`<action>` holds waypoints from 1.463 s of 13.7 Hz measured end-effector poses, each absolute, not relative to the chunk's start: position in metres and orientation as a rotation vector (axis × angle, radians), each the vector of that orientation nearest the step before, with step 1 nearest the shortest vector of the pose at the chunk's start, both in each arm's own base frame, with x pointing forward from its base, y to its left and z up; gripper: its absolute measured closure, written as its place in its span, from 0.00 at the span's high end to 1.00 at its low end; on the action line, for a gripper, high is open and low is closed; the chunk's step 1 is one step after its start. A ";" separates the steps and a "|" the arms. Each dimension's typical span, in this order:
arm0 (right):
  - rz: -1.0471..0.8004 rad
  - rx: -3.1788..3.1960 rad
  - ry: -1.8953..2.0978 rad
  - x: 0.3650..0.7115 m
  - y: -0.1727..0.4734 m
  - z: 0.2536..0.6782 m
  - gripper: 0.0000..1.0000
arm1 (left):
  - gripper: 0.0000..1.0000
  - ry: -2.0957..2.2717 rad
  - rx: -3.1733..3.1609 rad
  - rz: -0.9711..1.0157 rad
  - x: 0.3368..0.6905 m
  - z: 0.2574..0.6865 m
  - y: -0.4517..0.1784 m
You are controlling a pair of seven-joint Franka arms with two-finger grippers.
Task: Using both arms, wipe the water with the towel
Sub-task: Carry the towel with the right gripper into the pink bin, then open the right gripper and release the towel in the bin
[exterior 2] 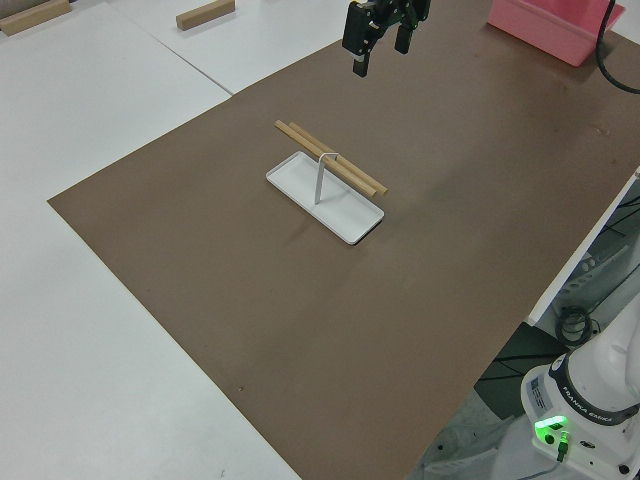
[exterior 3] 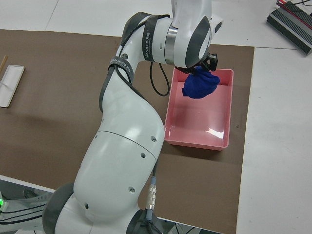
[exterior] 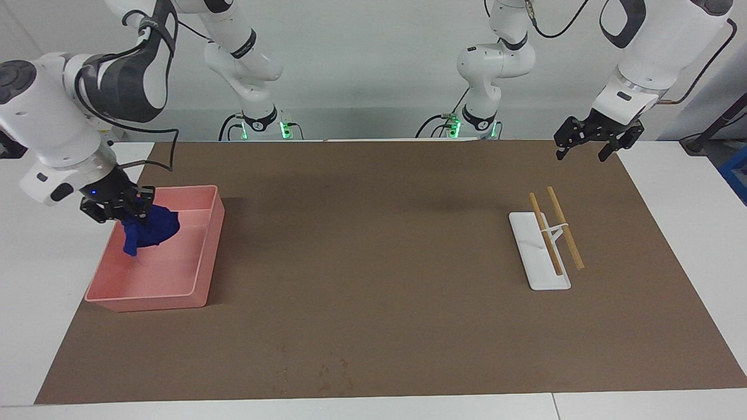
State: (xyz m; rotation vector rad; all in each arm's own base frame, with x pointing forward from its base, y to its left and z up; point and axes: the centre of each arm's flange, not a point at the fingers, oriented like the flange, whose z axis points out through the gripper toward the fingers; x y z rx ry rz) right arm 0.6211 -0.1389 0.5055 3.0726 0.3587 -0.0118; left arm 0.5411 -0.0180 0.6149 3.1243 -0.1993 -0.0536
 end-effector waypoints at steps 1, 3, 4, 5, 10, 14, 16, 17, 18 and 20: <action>-0.006 3.068 0.369 0.620 -0.136 0.491 0.11 | 1.00 -0.199 3.124 -0.054 0.541 0.615 -0.018; -0.022 3.068 0.388 0.613 -0.129 0.462 0.11 | 1.00 -0.199 3.124 -0.054 0.541 0.615 -0.018; -0.035 3.070 0.391 0.608 -0.127 0.450 0.11 | 1.00 -0.199 3.124 -0.054 0.541 0.615 -0.018; -0.046 3.072 0.393 0.604 -0.126 0.439 0.11 | 1.00 -0.199 3.124 -0.054 0.541 0.615 -0.018; -0.046 3.075 0.337 0.596 -0.123 0.434 0.11 | 1.00 -0.199 3.124 -0.054 0.541 0.615 -0.018; -0.026 3.071 0.320 0.595 -0.123 0.441 0.56 | 1.00 -0.199 3.124 -0.054 0.541 0.615 -0.018; 0.013 3.062 0.322 0.597 -0.120 0.456 0.78 | 1.00 -0.199 3.124 -0.054 0.541 0.615 -0.018; 0.043 3.057 0.316 0.600 -0.116 0.471 0.90 | 1.00 -0.199 3.124 -0.054 0.541 0.615 -0.018; 0.063 3.056 0.294 0.602 -0.107 0.492 1.00 | 1.00 -0.199 3.124 -0.054 0.541 0.615 -0.018; 0.079 3.058 0.259 0.604 -0.082 0.534 1.00 | 1.00 -0.199 3.124 -0.054 0.541 0.615 -0.018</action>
